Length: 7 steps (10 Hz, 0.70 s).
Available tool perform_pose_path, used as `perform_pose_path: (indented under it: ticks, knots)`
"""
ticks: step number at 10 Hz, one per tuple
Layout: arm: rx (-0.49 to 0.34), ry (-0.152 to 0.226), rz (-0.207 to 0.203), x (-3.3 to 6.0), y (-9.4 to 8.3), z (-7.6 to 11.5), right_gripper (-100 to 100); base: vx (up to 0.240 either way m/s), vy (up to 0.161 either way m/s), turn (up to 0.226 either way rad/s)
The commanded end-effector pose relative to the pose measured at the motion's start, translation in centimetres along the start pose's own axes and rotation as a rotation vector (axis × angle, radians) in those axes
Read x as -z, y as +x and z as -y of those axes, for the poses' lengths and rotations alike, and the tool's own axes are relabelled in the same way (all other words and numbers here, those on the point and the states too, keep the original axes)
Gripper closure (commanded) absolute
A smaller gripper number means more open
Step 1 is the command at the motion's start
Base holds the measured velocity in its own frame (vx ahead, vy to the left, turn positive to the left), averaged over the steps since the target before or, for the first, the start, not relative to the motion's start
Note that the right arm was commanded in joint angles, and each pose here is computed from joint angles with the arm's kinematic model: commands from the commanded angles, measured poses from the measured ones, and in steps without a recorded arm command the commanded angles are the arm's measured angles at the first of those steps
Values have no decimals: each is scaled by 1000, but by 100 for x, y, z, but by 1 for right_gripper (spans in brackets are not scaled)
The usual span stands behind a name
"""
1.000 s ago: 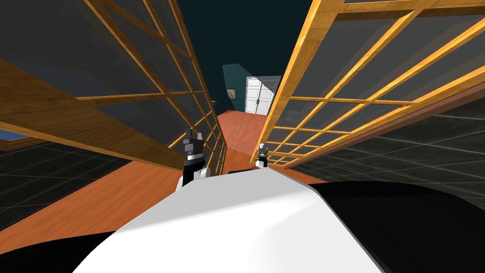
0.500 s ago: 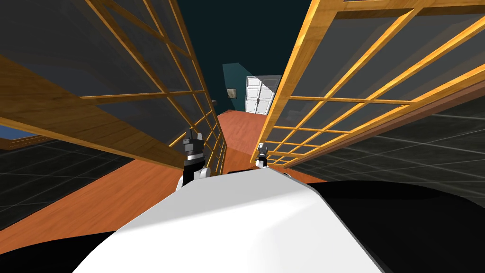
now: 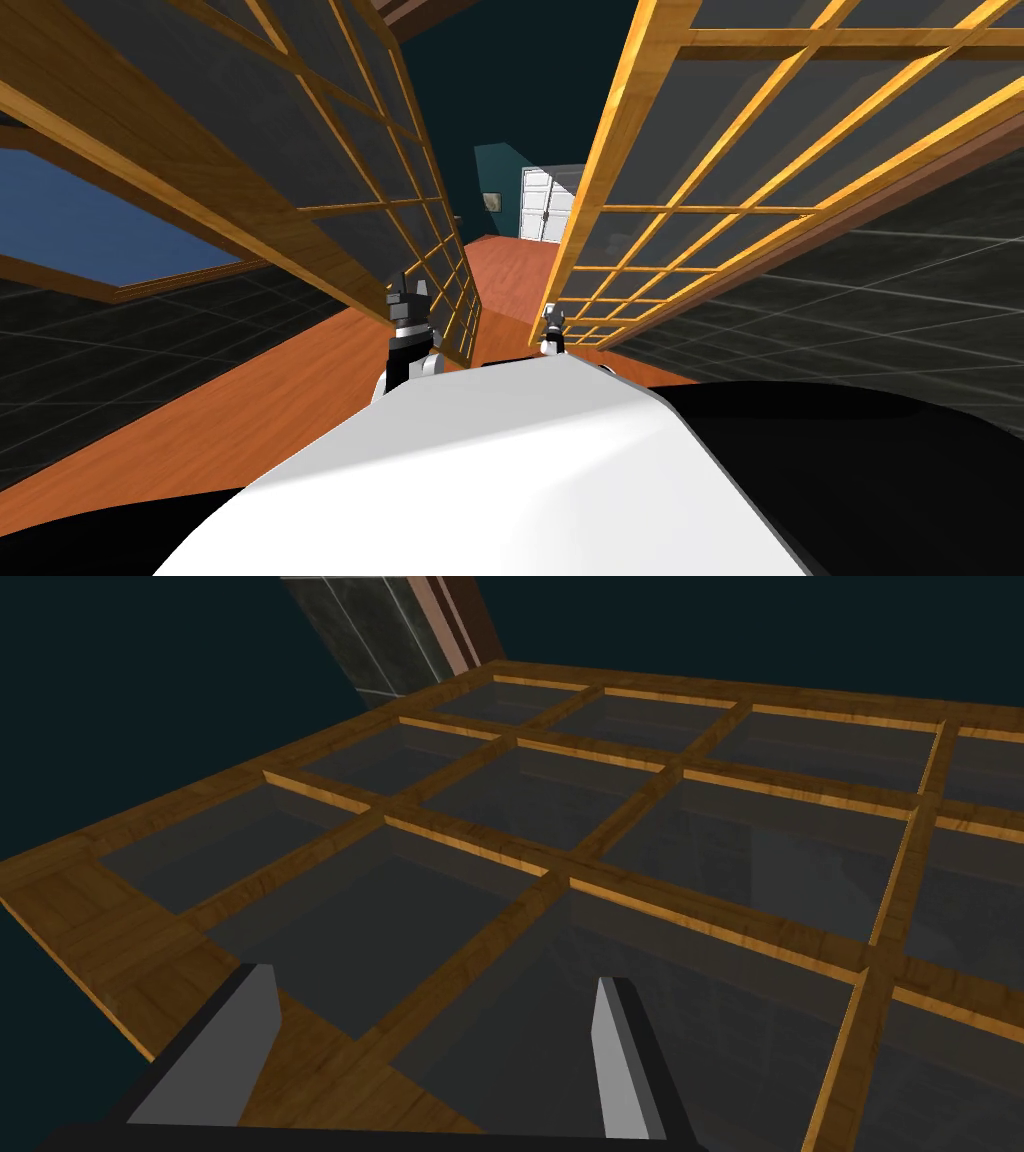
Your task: Pull the door open
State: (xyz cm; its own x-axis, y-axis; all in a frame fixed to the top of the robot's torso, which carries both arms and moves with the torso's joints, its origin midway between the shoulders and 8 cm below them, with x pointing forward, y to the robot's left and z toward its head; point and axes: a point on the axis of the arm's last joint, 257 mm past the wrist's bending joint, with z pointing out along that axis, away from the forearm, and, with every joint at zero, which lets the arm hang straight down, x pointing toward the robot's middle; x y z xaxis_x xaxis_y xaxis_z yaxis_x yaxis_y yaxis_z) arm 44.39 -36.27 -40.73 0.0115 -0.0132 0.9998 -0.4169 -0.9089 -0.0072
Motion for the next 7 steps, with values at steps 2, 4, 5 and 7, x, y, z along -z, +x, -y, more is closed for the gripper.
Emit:
perform_pose_path:
  ticks: [2,4,5,7]
  knots:
    - [12,-9,-19,-67,72,-241,100,-56,-4,98]
    - [12,-2,-20,-70,75,-259,100,-66,-22,68]
    - [12,5,-22,-73,78,-278,100,-77,-28,114]
    - [11,20,-24,-79,84,-315,100,-88,-3,113]
